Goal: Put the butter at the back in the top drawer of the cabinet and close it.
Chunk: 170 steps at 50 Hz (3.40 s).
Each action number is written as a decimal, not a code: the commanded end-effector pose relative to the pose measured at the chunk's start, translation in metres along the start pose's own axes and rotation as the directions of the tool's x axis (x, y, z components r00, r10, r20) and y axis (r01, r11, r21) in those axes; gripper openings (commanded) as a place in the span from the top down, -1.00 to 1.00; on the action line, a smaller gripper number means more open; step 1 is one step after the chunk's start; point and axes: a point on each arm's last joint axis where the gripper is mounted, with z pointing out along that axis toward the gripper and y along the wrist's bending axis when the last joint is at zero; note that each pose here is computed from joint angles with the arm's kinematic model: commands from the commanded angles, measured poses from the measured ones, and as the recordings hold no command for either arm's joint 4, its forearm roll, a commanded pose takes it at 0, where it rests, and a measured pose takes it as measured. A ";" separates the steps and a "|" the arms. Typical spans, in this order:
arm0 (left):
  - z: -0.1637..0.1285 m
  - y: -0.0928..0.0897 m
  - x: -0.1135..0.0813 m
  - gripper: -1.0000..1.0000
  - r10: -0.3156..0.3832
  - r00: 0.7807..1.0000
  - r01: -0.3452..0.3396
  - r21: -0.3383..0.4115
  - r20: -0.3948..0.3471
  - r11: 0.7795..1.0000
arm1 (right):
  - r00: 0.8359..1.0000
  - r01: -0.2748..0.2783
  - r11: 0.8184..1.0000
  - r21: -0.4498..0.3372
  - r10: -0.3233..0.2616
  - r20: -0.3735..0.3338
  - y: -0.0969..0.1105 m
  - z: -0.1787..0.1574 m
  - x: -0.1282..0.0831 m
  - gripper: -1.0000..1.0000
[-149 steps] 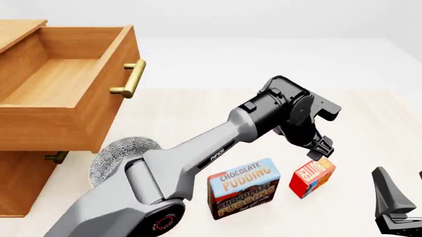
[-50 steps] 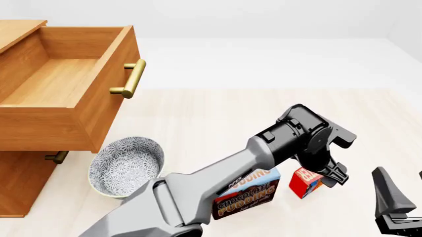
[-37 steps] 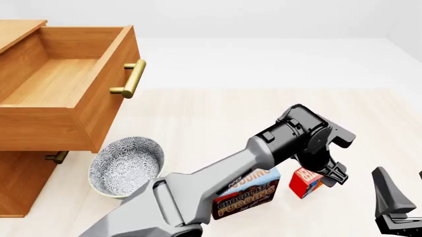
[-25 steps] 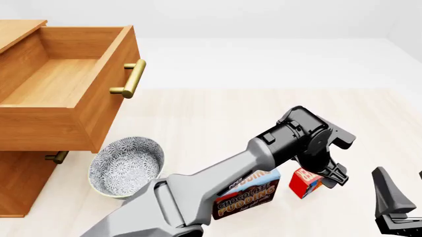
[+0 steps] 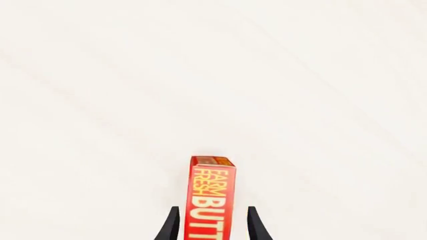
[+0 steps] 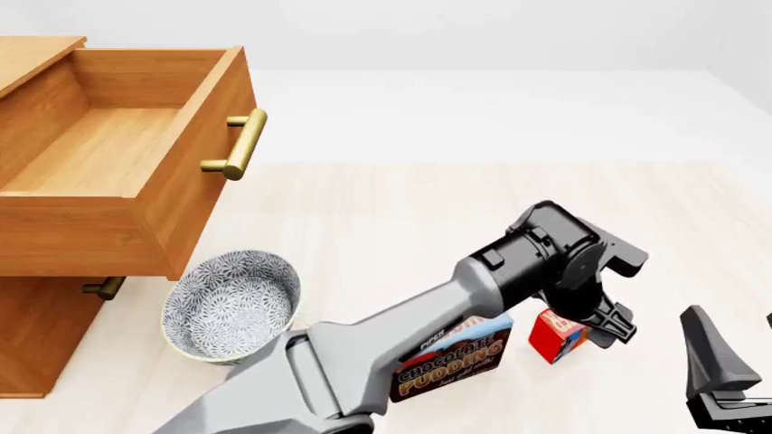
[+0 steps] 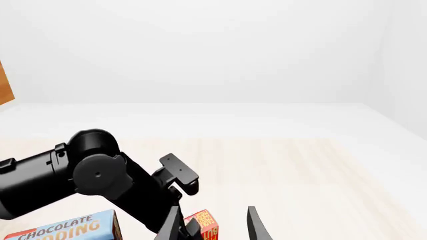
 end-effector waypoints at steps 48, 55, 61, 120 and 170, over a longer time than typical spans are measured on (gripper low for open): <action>-0.009 0.000 -0.008 1.00 -0.071 0.994 0.070 0.018 0.078 0.997 | 1.000 0.000 1.000 0.000 0.000 0.000 0.000 0.000 0.000 -1.00; -0.042 0.016 -0.022 1.00 -0.047 0.990 0.047 0.007 0.136 0.999 | 1.000 0.000 1.000 0.000 0.000 0.000 0.000 0.000 0.000 -1.00; -0.062 0.027 -0.028 1.00 -0.031 0.986 0.032 -0.004 0.166 0.999 | 1.000 0.000 1.000 0.000 0.000 0.000 0.000 0.000 0.000 -1.00; -0.306 0.127 0.001 1.00 0.059 0.919 0.017 -0.189 0.391 0.982 | 1.000 0.000 1.000 0.000 0.000 0.000 0.000 0.000 0.000 -1.00; -0.421 0.172 0.087 1.00 -0.014 0.897 0.175 -0.326 0.441 0.929 | 1.000 0.000 1.000 0.000 0.000 0.000 0.000 0.000 0.000 -1.00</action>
